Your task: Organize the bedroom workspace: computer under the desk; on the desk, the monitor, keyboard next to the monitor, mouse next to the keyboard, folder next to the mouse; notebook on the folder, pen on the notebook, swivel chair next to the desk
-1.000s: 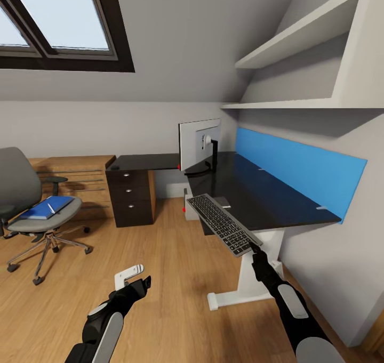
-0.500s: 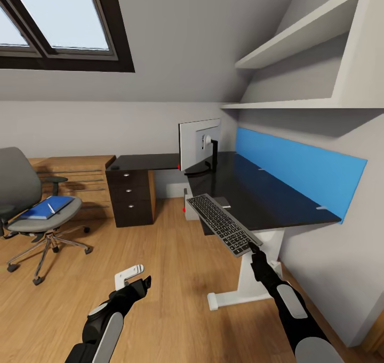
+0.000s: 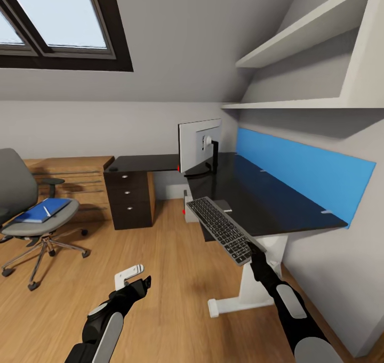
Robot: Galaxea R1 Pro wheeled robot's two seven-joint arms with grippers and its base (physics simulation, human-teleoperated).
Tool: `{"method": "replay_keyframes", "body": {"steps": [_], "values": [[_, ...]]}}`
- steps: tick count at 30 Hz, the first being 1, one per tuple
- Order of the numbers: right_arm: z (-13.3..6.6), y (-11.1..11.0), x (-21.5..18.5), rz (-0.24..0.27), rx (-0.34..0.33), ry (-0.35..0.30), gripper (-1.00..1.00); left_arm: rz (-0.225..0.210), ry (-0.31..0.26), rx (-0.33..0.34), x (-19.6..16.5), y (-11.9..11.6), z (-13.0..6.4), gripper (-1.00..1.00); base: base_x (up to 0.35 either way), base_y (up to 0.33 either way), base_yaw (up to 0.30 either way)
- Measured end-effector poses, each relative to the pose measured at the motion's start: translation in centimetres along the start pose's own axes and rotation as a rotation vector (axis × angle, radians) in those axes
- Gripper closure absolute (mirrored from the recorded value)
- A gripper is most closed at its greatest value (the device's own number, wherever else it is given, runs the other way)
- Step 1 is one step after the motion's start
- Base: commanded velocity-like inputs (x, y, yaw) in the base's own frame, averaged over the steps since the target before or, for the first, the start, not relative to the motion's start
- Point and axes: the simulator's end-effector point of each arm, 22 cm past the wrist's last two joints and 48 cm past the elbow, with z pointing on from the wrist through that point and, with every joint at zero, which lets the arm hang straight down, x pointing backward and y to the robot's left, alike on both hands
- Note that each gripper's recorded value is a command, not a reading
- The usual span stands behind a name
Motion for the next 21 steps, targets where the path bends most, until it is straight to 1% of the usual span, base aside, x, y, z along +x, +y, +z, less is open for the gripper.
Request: {"method": "replay_keyframes", "body": {"steps": [5, 10, 19, 20, 21], "values": [[0.01, 0.01, 0.07, 0.001, 0.0, 0.0, -1.0, 0.0, 0.0, 0.0, 0.0, 0.0, 0.0, -1.0, 0.061, 0.0, 0.0], [-0.01, -0.08, 0.14, 0.001, 0.004, 0.002, -1.0, 0.0, -0.001, 0.0, -0.04, 0.0, -0.02, -1.0, 0.21, 0.0, 0.0], [0.03, -0.2, 0.28, 0.0, 0.008, 0.004, -1.0, 0.0, 0.001, 0.0, 0.04, 0.01, 0.02, -1.0, 0.023, 0.0, 0.0], [0.03, -0.2, 0.28, 0.0, 0.008, 0.004, 1.0, 0.0, 0.002, 0.0, 0.07, 0.02, 0.03, -1.0, 0.001, 0.0, 0.0], [0.03, -0.2, 0.28, 0.0, 0.008, 0.004, 1.0, 0.0, 0.004, -0.001, 0.16, 0.06, 0.07, -1.0, 0.0, 0.0, 0.0]]}}
